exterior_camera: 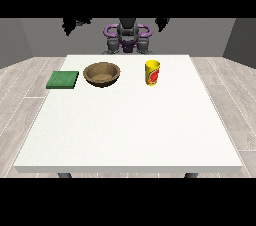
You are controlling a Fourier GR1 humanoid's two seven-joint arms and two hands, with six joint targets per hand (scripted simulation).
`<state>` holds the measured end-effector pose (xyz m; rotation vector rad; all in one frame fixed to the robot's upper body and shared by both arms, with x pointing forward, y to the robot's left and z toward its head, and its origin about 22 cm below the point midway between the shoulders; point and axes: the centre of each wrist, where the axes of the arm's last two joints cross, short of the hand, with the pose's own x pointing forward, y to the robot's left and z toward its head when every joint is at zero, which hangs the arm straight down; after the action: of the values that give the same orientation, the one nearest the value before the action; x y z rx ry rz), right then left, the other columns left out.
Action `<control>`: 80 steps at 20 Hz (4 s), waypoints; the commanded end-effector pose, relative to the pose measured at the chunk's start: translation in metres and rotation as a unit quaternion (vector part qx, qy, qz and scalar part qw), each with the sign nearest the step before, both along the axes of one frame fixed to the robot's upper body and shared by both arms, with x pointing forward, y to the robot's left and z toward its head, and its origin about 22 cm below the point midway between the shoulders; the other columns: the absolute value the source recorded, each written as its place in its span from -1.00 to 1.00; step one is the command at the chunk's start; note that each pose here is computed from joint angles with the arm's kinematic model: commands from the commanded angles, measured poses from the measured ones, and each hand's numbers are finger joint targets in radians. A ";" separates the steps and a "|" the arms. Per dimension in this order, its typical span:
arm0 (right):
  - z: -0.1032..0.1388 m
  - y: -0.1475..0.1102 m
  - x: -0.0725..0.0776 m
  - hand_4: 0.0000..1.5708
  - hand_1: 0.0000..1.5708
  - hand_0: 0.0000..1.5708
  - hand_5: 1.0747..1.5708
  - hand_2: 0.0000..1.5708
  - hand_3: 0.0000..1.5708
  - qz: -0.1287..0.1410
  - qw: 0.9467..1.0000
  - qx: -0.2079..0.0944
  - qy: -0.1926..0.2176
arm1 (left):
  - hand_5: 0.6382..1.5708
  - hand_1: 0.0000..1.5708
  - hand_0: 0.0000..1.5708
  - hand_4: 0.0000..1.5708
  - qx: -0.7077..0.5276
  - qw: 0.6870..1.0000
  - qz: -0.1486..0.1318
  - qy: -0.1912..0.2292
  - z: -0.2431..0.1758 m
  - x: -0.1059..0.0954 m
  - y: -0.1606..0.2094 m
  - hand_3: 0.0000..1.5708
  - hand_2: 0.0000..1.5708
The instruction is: Pick the cup and pour the ball into the bowl, then pick the bowl and place it on the pad
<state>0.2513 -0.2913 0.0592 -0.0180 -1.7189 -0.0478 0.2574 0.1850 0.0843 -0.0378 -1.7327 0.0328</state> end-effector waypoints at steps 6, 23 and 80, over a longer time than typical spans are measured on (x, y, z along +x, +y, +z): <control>0.013 -0.004 0.030 -0.78 -1.00 -1.00 1.00 -1.00 -1.00 0.015 0.997 -0.009 -0.070 | 0.80 -1.00 -1.00 -1.00 0.045 0.995 0.031 -0.079 -0.007 0.049 0.025 -1.00 -1.00; 0.039 -0.027 0.058 -0.77 -1.00 -1.00 1.00 -1.00 -1.00 0.013 0.996 -0.019 -0.091 | 0.74 -1.00 -1.00 -1.00 0.040 0.994 0.061 -0.080 -0.102 0.088 0.032 -1.00 -1.00; -0.017 -0.111 0.050 -0.43 -1.00 -1.00 1.00 -1.00 -0.52 -0.012 0.998 0.037 0.046 | 0.98 -1.00 -1.00 -0.18 0.794 0.584 0.044 -0.162 -0.048 0.104 -0.158 0.96 0.17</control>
<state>0.3023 -0.3935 0.0461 0.0282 -1.6288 -0.1043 0.3713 0.0424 0.0259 1.4684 -1.5058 -1.4443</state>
